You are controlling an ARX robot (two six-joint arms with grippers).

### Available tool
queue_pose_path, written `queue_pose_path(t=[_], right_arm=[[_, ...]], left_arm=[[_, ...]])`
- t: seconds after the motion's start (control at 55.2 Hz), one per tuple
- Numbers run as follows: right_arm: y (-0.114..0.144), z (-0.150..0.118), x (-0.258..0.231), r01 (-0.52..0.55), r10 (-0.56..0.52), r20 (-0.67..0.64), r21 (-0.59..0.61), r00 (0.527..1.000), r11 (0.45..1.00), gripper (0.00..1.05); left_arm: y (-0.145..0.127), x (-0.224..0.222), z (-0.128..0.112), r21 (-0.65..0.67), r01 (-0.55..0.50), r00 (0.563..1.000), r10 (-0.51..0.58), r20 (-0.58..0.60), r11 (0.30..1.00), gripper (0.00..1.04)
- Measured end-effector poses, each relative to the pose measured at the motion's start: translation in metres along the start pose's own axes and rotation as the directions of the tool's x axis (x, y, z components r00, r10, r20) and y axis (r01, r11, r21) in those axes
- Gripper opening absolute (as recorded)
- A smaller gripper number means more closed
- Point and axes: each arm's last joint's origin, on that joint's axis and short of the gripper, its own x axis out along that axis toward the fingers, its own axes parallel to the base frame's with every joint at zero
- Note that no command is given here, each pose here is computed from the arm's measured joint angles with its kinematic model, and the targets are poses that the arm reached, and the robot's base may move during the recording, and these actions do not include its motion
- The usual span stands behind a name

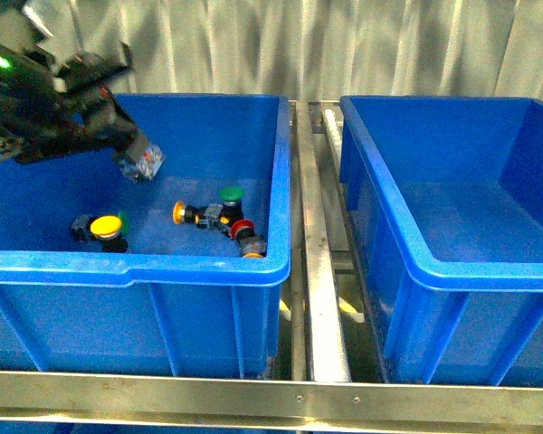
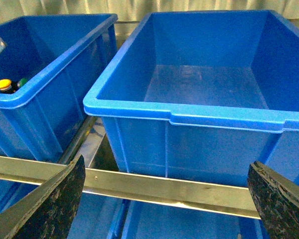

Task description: Pick red and yellow buttons and place in box

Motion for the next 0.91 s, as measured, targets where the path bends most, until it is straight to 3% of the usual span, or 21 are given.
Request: queue_pose_path(t=[0.091, 0.163, 0.29, 0.544, 0.707, 0.906], right_arm=[[0.0, 0.0, 0.0, 0.0, 0.0, 0.0, 0.0, 1.0, 1.0, 0.98], [0.0, 0.0, 0.0, 0.0, 0.0, 0.0, 0.0, 1.0, 1.0, 0.98], [0.0, 0.0, 0.0, 0.0, 0.0, 0.0, 0.0, 1.0, 1.0, 0.98], [0.0, 0.0, 0.0, 0.0, 0.0, 0.0, 0.0, 1.0, 1.0, 0.98], [0.0, 0.0, 0.0, 0.0, 0.0, 0.0, 0.0, 1.0, 1.0, 0.98], [0.0, 0.0, 0.0, 0.008, -0.008, 0.002, -0.009, 1.0, 1.0, 0.98]], left_arm=[[-0.004, -0.019, -0.006, -0.09, 0.204, 0.978, -0.2, 0.053, 0.975, 0.33], [-0.019, -0.027, -0.022, -0.18, 0.411, 0.912, -0.404, 0.076, 0.894, 0.33], [-0.056, -0.017, -0.05, -0.3, 0.55, 0.827, -0.557, 0.068, 0.779, 0.33], [-0.135, 0.019, -0.091, -0.423, 0.669, 0.678, -0.735, 0.012, 0.611, 0.33], [-0.173, 0.039, -0.092, -0.442, 0.711, 0.622, -0.782, 0.034, 0.547, 0.33], [-0.202, 0.046, -0.087, -0.448, 0.747, 0.573, -0.817, 0.062, 0.491, 0.33]])
